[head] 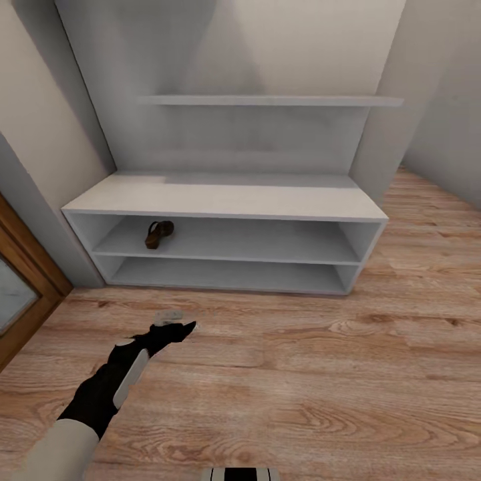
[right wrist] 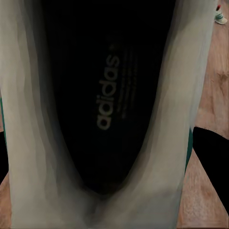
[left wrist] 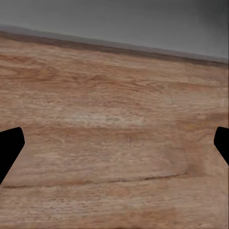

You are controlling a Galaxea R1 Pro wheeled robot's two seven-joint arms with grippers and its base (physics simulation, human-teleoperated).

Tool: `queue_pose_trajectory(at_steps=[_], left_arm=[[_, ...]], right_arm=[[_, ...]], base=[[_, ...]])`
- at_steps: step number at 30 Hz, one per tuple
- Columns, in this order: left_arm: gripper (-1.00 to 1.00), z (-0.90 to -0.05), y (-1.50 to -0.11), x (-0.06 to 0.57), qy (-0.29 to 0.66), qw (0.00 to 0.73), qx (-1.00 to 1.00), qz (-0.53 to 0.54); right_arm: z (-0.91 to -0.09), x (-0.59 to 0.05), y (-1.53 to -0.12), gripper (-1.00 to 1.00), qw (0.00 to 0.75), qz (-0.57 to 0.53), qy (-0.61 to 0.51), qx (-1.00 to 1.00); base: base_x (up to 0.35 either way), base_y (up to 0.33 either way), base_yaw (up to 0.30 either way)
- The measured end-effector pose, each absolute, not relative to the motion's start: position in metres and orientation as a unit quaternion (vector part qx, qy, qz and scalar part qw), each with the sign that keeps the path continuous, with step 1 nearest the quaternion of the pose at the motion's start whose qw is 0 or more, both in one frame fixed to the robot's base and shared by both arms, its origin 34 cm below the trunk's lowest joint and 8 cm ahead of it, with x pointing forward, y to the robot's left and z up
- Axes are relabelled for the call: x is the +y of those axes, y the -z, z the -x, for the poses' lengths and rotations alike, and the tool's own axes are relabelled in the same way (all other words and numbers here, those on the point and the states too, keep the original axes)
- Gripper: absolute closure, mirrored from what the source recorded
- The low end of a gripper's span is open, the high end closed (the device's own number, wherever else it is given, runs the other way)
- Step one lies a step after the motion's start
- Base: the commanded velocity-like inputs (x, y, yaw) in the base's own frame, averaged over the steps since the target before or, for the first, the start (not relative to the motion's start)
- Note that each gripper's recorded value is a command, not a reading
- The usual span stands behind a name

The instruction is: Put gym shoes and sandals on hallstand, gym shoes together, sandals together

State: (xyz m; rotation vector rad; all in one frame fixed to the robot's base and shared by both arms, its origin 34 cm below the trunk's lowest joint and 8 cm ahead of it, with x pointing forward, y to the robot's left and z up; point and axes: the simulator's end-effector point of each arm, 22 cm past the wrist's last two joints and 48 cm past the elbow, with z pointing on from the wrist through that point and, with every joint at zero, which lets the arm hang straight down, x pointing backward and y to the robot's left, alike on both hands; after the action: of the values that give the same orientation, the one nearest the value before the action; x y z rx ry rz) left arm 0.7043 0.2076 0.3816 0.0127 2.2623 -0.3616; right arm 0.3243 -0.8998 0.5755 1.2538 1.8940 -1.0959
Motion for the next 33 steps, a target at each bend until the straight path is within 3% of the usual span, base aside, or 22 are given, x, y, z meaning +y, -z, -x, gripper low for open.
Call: queue_pose_trajectory(at_steps=[5, 11, 16, 19, 24, 26, 33], left_arm=[[-1.0, -0.686, -0.411, 0.247, 0.28, 0.411, 0.866, -0.053], [-1.0, -0.673, -0.448, 0.262, 0.381, 0.442, 0.81, -0.061], [-1.0, -0.659, -0.47, 0.258, 0.423, 0.462, 0.774, -0.096], [-1.0, -0.646, -0.467, 0.259, 0.415, 0.47, 0.767, -0.14], [-1.0, -0.641, -0.461, 0.258, 0.406, 0.463, 0.771, -0.161], [-1.0, -0.64, -0.459, 0.258, 0.404, 0.461, 0.773, -0.165], [-1.0, -0.639, -0.459, 0.257, 0.403, 0.46, 0.773, -0.167]], right_arm=[[-0.325, -0.897, -0.569, 1.0, 0.303, -0.475, 0.409, 0.718], [-0.337, -0.877, -0.533, 1.0, 0.291, -0.47, 0.386, 0.739], [-0.407, -0.813, -0.466, 1.0, 0.256, -0.359, 0.361, 0.822], [-0.48, -0.712, -0.391, 1.0, 0.222, -0.199, 0.318, 0.9], [-0.505, -0.562, -0.3, 1.0, 0.192, -0.118, 0.223, 0.948], [-0.512, -0.438, -0.251, 1.0, 0.178, -0.092, 0.135, 0.97], [-0.582, -0.312, -0.266, 1.0, 0.168, -0.061, 0.048, 0.983]], base=[[0.0, 0.0, 0.0], [0.0, 0.0, 0.0], [0.0, 0.0, 0.0], [0.0, 0.0, 0.0], [0.0, 0.0, 0.0], [0.0, 0.0, 0.0], [0.0, 0.0, 0.0]])
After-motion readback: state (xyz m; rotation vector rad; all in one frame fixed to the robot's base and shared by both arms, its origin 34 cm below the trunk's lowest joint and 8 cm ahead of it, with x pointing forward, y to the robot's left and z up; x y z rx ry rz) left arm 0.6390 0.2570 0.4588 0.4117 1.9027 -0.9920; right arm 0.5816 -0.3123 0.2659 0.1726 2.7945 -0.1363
